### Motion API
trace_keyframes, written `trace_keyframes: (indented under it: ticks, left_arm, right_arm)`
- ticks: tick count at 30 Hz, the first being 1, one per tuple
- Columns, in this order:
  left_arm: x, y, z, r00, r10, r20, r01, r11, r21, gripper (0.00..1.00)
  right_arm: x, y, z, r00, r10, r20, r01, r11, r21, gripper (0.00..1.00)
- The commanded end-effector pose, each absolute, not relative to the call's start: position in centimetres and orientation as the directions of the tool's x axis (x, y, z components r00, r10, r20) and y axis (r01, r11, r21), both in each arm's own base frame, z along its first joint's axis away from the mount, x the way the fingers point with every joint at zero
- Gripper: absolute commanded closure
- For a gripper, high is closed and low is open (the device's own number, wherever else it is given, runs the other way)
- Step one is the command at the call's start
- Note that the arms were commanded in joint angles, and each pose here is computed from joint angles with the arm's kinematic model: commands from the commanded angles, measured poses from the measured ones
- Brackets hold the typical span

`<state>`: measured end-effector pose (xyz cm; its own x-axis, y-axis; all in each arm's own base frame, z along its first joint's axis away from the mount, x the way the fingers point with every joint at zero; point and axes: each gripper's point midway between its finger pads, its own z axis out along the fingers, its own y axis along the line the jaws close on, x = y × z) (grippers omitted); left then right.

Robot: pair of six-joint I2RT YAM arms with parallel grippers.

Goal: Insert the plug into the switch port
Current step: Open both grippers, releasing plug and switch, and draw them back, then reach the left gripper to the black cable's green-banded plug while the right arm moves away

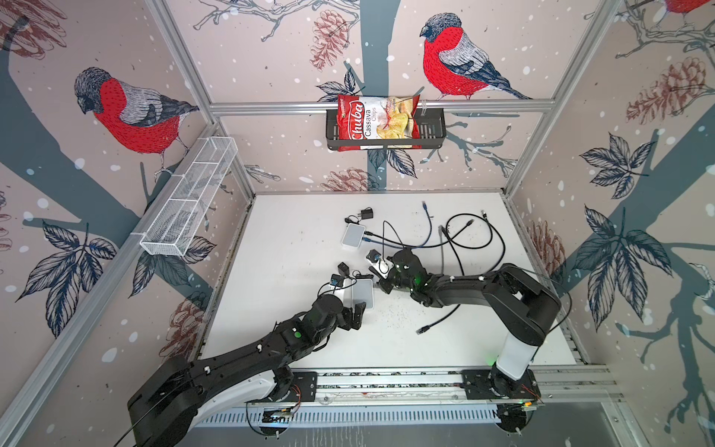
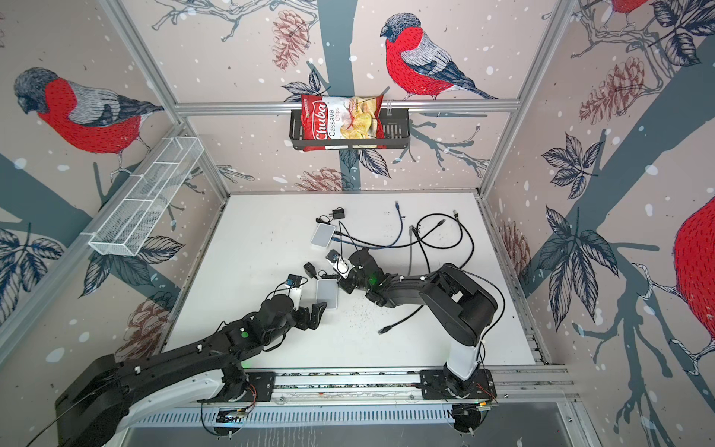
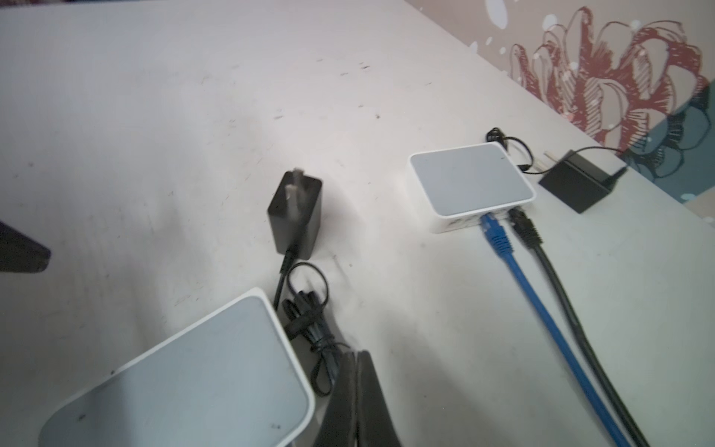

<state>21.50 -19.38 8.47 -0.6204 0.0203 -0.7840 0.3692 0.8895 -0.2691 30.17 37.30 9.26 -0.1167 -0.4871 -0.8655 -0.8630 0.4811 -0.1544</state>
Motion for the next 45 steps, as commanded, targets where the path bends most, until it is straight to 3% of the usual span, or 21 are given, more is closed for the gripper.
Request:
trace_keyframes:
  ticks: [1,6,14,20,21,22,23,28,31,38,45]
  left_arm:
    - [22.2,-17.9,8.7,-0.622,-0.037,-0.782,0.286,0.919,-0.271,0.02]
    - [22.6,-17.6,8.9,-0.637,-0.053,-0.769,0.263,0.923,-0.281,0.02]
    - [23.7,-18.7,9.6,-0.643,-0.014,-0.766,0.288,0.922,-0.259,0.02]
    - [24.5,-21.2,11.2,-0.608,0.11,-0.787,0.418,0.886,-0.199,0.02]
    - [24.3,-22.1,11.5,-0.586,0.161,-0.794,0.481,0.858,-0.181,0.02]
    - [24.4,-22.6,11.7,-0.59,0.179,-0.787,0.497,0.849,-0.179,0.02]
    - [24.5,-23.2,11.9,-0.59,0.195,-0.784,0.514,0.839,-0.178,0.02]
    - [23.7,-27.5,13.0,-0.503,0.321,-0.802,0.649,0.753,-0.106,0.02]
    - [22.9,-30.8,12.3,-0.477,0.412,-0.776,0.718,0.692,-0.074,0.02]
    - [20.6,-37.9,9.5,-0.408,0.572,-0.712,0.829,0.559,-0.026,0.06]
    - [24.1,-44.3,9.4,-0.384,0.611,-0.692,0.828,0.56,0.035,0.15]
  right_arm:
    - [30.3,36.8,10.2,-0.239,-0.426,-0.873,-0.849,0.528,-0.026,0.91]
    - [30.7,35.1,10.7,-0.365,-0.37,-0.855,-0.805,0.587,0.09,0.89]
    - [29.2,32.0,13.8,-0.416,-0.238,-0.878,-0.753,0.631,0.186,0.83]
    - [30.0,29.1,17.7,-0.334,-0.278,-0.901,-0.7,0.713,0.039,0.66]
    - [30.3,28.4,18.2,-0.319,-0.294,-0.901,-0.685,0.729,0.005,0.57]
    - [30.5,27.8,18.6,-0.307,-0.304,-0.902,-0.67,0.742,-0.021,0.16]
    - [30.9,27.0,19.1,-0.294,-0.309,-0.905,-0.642,0.765,-0.052,0.01]
    - [33.0,22.1,22.2,-0.256,-0.225,-0.94,-0.405,0.908,-0.107,0.01]
    - [34.1,19.4,23.7,-0.269,-0.147,-0.952,-0.294,0.954,-0.065,0.01]
    - [36.1,15.3,24.1,-0.398,-0.057,-0.915,-0.21,0.977,0.031,0.01]
    - [37.2,10.9,22.5,-0.499,0.048,-0.865,-0.099,0.989,0.112,0.06]
